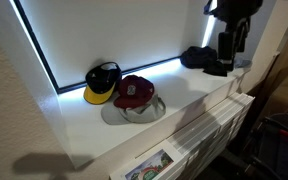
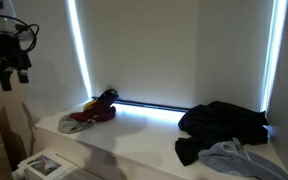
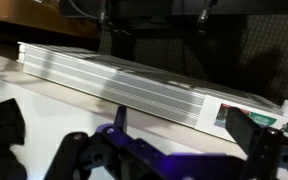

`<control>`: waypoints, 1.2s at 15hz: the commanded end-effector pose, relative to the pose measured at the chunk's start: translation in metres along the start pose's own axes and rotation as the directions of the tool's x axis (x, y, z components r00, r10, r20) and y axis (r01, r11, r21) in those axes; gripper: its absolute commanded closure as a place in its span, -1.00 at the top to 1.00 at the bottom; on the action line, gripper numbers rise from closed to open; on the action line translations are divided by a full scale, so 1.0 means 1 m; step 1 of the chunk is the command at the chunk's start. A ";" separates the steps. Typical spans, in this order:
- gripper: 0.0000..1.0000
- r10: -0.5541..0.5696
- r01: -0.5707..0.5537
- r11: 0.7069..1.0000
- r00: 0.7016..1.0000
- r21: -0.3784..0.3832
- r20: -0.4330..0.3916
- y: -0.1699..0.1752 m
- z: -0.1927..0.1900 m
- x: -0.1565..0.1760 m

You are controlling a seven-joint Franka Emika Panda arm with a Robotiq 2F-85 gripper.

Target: Move the red hat to the right

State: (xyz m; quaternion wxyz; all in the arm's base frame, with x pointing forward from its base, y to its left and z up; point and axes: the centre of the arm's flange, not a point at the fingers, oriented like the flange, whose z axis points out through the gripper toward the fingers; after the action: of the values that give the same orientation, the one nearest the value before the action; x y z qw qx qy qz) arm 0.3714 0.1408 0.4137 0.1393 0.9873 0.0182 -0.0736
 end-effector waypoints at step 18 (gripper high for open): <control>1.00 0.508 -0.404 0.856 0.769 0.321 -0.387 -0.022 0.003 0.108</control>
State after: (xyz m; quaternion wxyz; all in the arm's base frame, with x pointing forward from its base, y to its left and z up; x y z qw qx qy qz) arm 0.4349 0.1452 0.4245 0.0635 0.9698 -0.1682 0.1649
